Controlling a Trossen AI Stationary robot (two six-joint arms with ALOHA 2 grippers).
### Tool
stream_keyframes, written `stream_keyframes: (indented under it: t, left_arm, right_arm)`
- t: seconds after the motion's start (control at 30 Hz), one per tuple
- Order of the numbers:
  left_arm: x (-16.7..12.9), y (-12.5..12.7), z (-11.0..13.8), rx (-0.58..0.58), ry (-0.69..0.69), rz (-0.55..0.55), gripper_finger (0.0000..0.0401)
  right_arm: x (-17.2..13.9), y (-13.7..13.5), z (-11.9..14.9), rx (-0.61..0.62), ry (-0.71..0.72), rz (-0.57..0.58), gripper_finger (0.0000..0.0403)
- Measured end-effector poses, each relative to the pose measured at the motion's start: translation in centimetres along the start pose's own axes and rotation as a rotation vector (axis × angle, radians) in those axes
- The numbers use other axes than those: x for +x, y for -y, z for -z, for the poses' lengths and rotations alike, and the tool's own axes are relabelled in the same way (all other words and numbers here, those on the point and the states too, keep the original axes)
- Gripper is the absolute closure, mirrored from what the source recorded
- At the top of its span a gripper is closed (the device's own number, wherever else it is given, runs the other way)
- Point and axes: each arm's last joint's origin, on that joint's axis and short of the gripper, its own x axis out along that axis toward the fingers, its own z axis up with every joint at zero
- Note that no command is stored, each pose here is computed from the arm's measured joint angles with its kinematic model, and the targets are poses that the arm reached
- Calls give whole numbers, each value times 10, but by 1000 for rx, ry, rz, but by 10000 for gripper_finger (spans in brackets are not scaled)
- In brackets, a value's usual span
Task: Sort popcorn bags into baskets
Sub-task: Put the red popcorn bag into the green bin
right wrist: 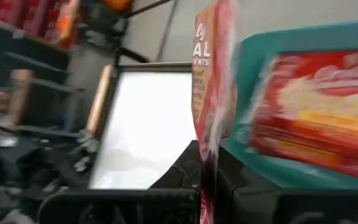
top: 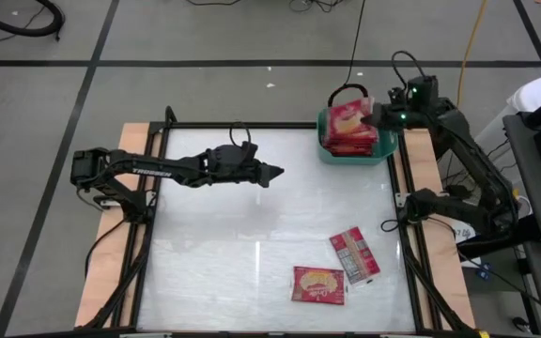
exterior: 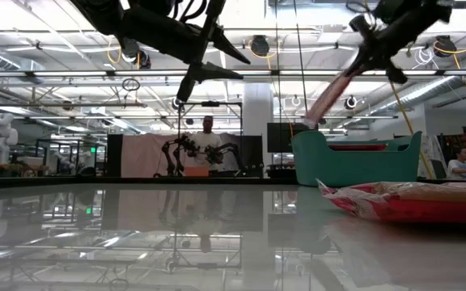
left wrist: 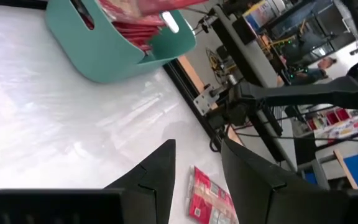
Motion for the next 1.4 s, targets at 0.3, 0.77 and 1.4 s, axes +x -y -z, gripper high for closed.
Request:
stream_keyframes:
  t: [0.3,0.77,1.4]
  left_arm:
    - [0,-4,-3,26,-49,23,270]
    - [-1,-14,-15,49,-141,105,270]
    - [-3,-17,-13,51,-317,224,270]
  right_arm:
    - [-15,-17,20,-31,69,172,403]
    - [31,-1,-9,-8,88,240,403]
    - [33,29,-22,-20,101,464,362]
